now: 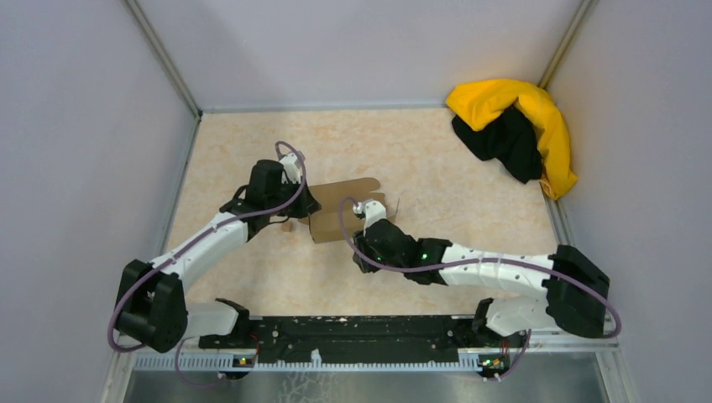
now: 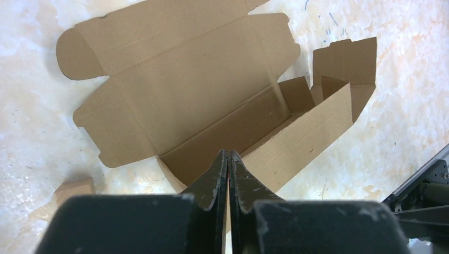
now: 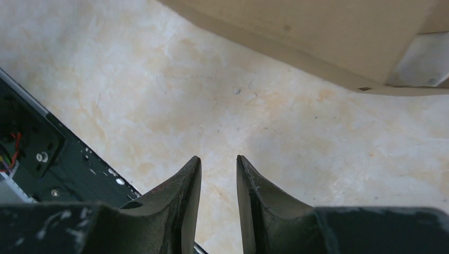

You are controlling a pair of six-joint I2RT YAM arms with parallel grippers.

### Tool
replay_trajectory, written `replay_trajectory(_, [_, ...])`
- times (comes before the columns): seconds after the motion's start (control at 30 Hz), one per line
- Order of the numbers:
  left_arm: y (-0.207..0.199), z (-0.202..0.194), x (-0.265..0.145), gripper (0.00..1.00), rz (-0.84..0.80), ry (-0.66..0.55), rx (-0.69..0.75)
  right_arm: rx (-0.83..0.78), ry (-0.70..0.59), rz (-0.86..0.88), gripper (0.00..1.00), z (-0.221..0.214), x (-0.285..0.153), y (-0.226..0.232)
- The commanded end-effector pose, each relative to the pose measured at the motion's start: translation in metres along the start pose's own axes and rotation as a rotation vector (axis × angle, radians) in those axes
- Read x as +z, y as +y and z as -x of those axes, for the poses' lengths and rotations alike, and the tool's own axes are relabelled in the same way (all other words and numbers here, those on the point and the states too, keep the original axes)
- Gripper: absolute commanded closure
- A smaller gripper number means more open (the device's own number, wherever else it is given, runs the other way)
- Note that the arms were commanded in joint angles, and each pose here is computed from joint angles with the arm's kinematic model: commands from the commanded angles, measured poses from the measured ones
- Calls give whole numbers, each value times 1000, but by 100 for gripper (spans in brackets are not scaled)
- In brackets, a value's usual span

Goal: Fold the paper box

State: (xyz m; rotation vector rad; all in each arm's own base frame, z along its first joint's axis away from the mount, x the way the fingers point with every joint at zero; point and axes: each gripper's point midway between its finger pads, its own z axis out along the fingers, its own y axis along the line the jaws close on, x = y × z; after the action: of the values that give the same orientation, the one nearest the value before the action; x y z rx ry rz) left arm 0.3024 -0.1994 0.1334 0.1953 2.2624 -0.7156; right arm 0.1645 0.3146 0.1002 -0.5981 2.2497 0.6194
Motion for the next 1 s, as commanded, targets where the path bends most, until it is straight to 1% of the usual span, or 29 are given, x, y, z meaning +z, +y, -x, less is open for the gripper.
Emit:
replay_trajectory(0.0, [-5,8,8,94,-27,-3,-3,91,-127,-13,69,49,-27,-14])
replay_trajectory(0.1, [-4,4,9,96,-23,5,-10,118,-159,-29,70,57,-37,-28])
replay_trajectory(0.17, [-4,0,9,100,-16,11,-15,123,-159,-41,70,57,-41,-33])
replay_trajectory(0.23, [-3,-2,10,100,-6,17,-20,121,-153,-43,70,56,-40,-34])
replay_trajectory(0.43, [-2,-11,12,100,32,29,-23,125,-134,20,69,48,-29,-23])
replay_trajectory(0.63, [-2,-17,13,100,51,42,-14,109,-118,69,69,49,-11,-10])
replay_trajectory(0.73, [-4,-21,13,100,57,47,-4,97,-97,105,69,42,-4,0])
replay_trajectory(0.83, [-7,-24,13,100,57,50,4,95,-75,107,69,26,2,6])
replay_trajectory(0.97, [-14,-26,13,100,60,51,21,125,-78,133,70,6,10,16])
